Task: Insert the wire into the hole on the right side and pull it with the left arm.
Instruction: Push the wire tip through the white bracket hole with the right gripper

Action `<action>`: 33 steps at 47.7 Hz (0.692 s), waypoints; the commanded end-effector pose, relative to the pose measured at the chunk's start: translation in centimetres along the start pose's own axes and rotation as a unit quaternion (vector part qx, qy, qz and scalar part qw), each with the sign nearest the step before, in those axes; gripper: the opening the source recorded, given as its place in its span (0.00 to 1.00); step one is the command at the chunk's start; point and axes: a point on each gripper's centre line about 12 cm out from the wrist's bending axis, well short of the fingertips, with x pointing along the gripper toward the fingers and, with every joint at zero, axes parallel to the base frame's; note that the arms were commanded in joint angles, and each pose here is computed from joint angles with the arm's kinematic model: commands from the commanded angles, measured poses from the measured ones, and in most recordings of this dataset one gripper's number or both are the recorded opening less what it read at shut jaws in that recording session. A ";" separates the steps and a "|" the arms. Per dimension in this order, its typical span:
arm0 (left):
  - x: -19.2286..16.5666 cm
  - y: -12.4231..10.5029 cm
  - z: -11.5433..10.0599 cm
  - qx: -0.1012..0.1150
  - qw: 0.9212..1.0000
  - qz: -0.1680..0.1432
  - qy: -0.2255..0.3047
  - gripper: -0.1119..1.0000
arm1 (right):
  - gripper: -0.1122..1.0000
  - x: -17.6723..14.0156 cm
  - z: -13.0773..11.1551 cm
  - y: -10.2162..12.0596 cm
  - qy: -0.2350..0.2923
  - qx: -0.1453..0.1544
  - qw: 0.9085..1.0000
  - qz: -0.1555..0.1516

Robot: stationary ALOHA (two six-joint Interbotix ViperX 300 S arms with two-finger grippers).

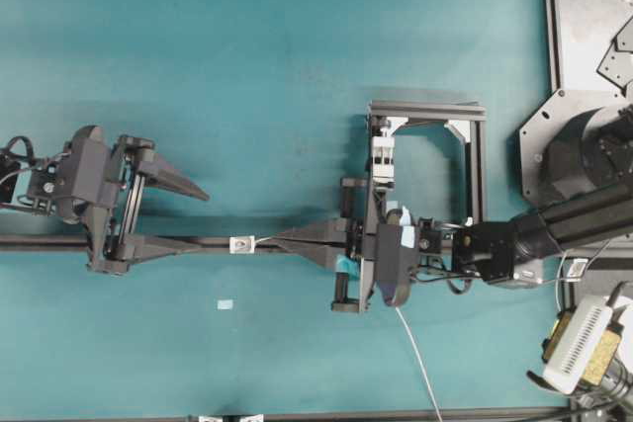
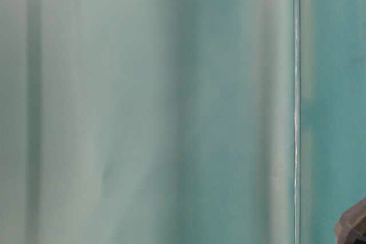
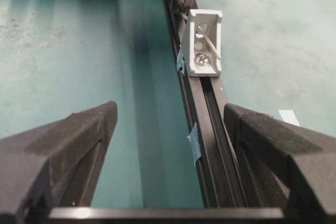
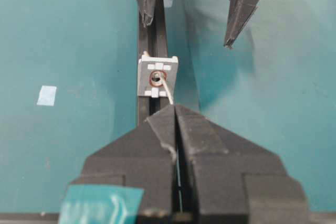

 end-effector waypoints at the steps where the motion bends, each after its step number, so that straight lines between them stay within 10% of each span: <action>1: 0.2 -0.2 1.0 0.000 1.000 -0.003 -0.017 0.87 | 0.11 0.5 0.9 0.1 -0.014 0.008 1.000 -0.002; 33: 0.4 -0.3 1.2 0.000 1.000 -0.004 -0.020 0.87 | 0.11 1.7 1.3 0.7 -0.012 -0.002 1.000 -0.001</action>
